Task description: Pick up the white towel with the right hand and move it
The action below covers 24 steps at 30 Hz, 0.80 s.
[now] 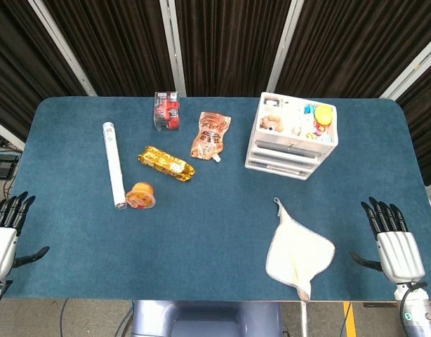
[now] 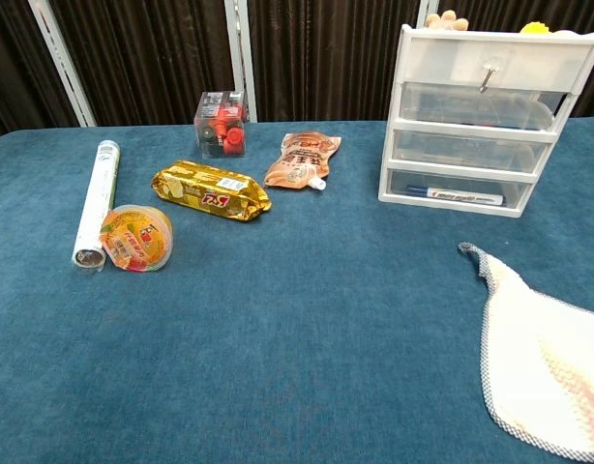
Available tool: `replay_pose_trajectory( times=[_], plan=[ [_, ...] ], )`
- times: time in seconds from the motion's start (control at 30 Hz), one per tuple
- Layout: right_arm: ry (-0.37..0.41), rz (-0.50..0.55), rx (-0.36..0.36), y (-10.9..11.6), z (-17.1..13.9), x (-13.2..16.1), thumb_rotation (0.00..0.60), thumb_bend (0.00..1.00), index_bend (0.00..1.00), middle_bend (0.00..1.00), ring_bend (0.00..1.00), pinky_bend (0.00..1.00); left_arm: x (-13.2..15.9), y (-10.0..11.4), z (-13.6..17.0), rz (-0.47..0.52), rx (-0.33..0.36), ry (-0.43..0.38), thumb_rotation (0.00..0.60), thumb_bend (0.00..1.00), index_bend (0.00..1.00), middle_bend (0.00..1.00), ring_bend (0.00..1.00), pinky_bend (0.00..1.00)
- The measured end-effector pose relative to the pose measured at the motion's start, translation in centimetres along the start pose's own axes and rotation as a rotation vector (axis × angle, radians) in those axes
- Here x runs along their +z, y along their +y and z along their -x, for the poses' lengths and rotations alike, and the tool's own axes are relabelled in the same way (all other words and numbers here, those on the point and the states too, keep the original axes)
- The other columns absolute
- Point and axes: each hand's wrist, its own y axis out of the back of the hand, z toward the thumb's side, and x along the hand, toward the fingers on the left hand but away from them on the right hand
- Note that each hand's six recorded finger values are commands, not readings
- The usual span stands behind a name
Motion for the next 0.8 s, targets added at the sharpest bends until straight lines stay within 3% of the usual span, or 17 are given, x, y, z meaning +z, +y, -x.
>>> replay_pose_trajectory(
  times=[0.8],
  plan=[
    [0.048, 0.030, 0.023, -0.3, -0.3, 1.2, 0.600, 0.00, 0.00, 0.00, 0.00, 0.04, 0.1, -0.1, -0.1, 0.007, -0.004, -0.003, 0.600, 0.00, 0.00, 0.00, 0.00, 0.00]
  ],
)
